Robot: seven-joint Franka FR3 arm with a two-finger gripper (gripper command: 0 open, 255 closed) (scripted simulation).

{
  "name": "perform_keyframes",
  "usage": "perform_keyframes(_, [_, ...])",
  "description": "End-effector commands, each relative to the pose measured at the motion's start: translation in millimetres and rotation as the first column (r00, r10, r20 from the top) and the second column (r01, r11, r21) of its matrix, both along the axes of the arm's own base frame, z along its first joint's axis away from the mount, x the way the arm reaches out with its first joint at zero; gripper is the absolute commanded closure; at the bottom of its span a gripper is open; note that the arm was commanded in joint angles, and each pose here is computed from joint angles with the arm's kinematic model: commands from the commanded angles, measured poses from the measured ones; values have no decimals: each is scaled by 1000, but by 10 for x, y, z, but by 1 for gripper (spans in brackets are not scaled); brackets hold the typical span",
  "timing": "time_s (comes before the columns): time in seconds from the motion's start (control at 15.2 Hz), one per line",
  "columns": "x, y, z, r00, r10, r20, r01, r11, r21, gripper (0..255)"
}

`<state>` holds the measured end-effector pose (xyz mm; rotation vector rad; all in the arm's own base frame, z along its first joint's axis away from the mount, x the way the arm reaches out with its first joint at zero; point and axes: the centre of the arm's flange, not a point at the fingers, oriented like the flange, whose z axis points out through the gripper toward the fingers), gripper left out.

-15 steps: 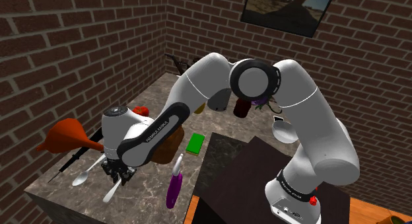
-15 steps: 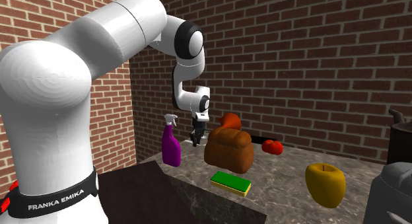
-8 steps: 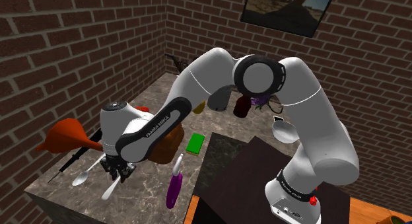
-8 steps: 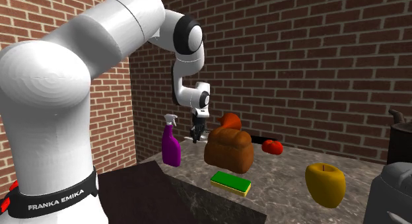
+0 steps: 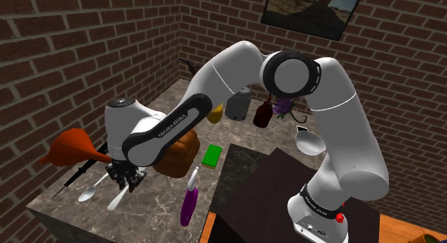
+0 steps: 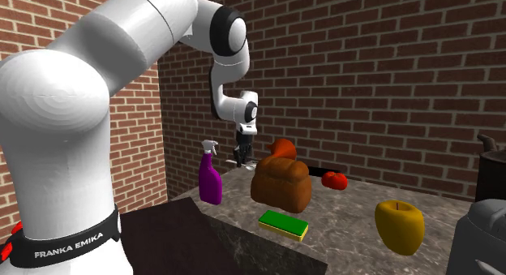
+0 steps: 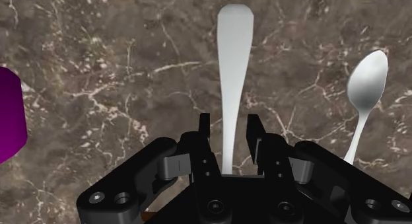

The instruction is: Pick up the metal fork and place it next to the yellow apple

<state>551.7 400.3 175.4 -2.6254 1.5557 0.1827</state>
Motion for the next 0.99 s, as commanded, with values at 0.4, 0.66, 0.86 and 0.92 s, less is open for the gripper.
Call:
perform_keyframes(0.4, [-12,-12,426,1000,0,0,0,1000,0,255])
perform_keyframes(0.66, [-12,-12,637,1000,0,0,0,1000,0,255])
perform_keyframes(0.86, [-12,-12,796,1000,0,0,0,1000,0,255])
perform_keyframes(0.92, [-12,-12,848,1000,0,0,0,1000,0,255])
